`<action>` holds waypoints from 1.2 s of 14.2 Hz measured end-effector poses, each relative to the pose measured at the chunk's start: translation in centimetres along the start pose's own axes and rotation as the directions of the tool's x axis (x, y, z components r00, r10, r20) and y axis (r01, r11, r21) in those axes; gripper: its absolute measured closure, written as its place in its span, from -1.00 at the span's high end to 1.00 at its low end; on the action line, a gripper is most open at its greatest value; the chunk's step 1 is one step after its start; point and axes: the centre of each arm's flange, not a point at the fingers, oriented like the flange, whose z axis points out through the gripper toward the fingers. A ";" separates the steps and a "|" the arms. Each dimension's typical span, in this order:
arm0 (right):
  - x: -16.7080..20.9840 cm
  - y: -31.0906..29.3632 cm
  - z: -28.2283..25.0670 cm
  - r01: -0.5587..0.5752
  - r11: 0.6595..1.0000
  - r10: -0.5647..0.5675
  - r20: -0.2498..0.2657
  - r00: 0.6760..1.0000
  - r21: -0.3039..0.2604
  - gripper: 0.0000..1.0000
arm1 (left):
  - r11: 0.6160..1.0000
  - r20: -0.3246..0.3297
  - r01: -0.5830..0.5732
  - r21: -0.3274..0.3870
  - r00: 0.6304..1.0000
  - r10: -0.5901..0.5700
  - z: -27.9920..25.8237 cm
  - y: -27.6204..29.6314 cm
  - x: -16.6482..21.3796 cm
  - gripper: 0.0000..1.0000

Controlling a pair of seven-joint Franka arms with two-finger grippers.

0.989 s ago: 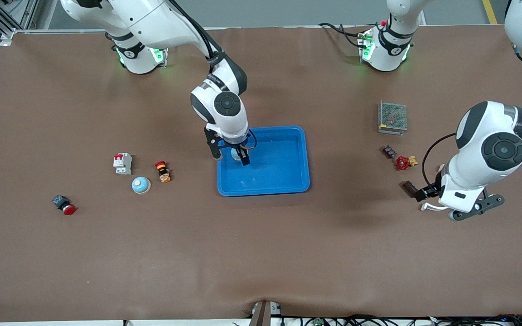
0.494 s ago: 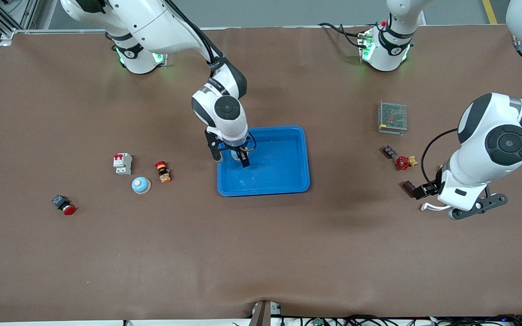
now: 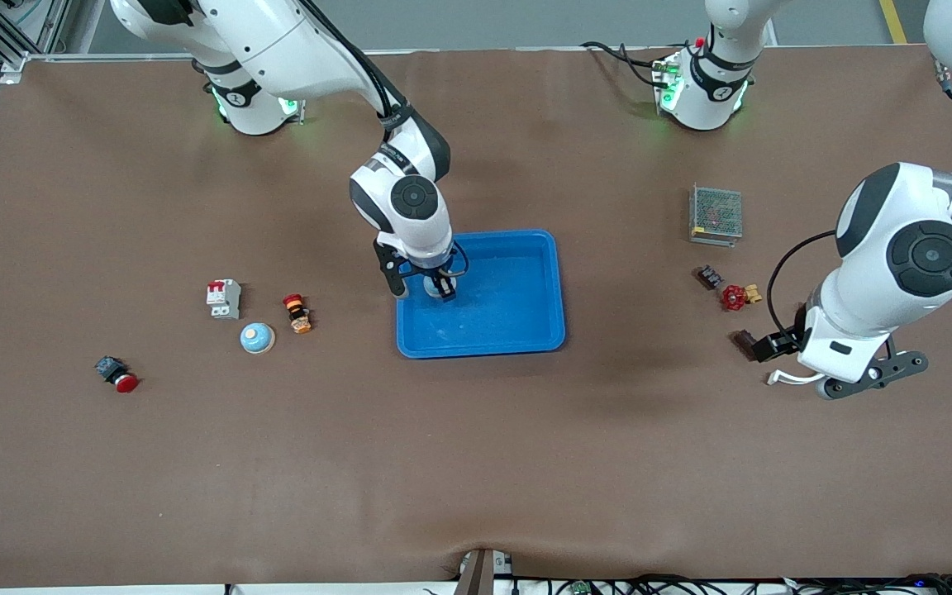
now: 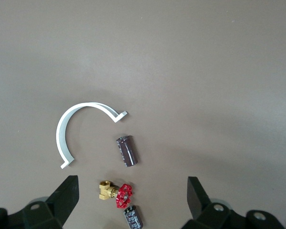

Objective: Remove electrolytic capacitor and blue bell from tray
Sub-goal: 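Lift the bell with the right gripper while the left gripper retracts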

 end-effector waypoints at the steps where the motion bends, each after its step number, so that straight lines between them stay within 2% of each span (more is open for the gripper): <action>1: -0.2 0.0 0.0 0.025 1.000 -0.025 0.002 1.000 0.001 0.34 | 1.000 -0.004 -0.003 -0.004 1.000 0.003 -0.3 0.2 -0.1 1.00; 4: -1.5 -0.4 -1.0 0.057 0.998 -0.057 0.020 0.998 0.024 0.34 | 1.000 -0.009 -0.005 -0.015 1.000 0.005 -1.3 0.7 -0.4 1.00; 7: -2.3 -2.1 -4.3 0.058 0.996 -0.060 0.032 0.998 0.065 0.34 | 0.999 0.004 0.007 -0.032 1.000 -0.007 -2.3 1.0 -1.0 1.00; 9: -1.6 -3.1 -7.7 0.089 0.995 -0.089 0.012 0.996 0.037 0.34 | 0.999 0.029 0.020 -0.043 0.999 -0.019 -2.7 1.1 -1.2 1.00; 10: -1.0 -3.5 -9.4 0.156 0.988 -0.156 -0.003 0.988 -0.003 0.34 | 0.998 0.044 0.026 -0.051 0.999 -0.023 -2.9 1.1 -1.4 1.00; 11: -0.1 -3.9 -11.2 0.243 0.969 -0.244 -0.005 0.970 -0.054 0.34 | 0.997 0.056 0.034 -0.062 0.998 -0.031 -3.4 1.1 -1.6 1.00; 12: 0.8 -4.3 -13.0 0.320 0.943 -0.320 0.016 0.947 -0.096 0.34 | 0.996 0.059 0.039 -0.075 0.998 -0.035 -4.3 1.0 -1.9 1.00; 13: 1.9 -4.7 -14.8 0.378 0.919 -0.375 0.043 0.926 -0.115 0.34 | 0.996 0.054 0.038 -0.084 0.998 -0.034 -5.4 0.8 -2.1 1.00; 15: 5.1 -5.5 -17.8 0.472 0.874 -0.466 0.069 0.882 -0.116 0.34 | 0.995 0.028 0.039 -0.088 0.999 -0.036 -8.0 0.2 -3.0 1.00; 17: 9.1 -5.8 -19.9 0.573 0.812 -0.566 0.088 0.820 -0.111 0.34 | 0.996 -0.006 0.026 -0.086 1.000 -0.027 -10.6 -0.6 -4.2 1.00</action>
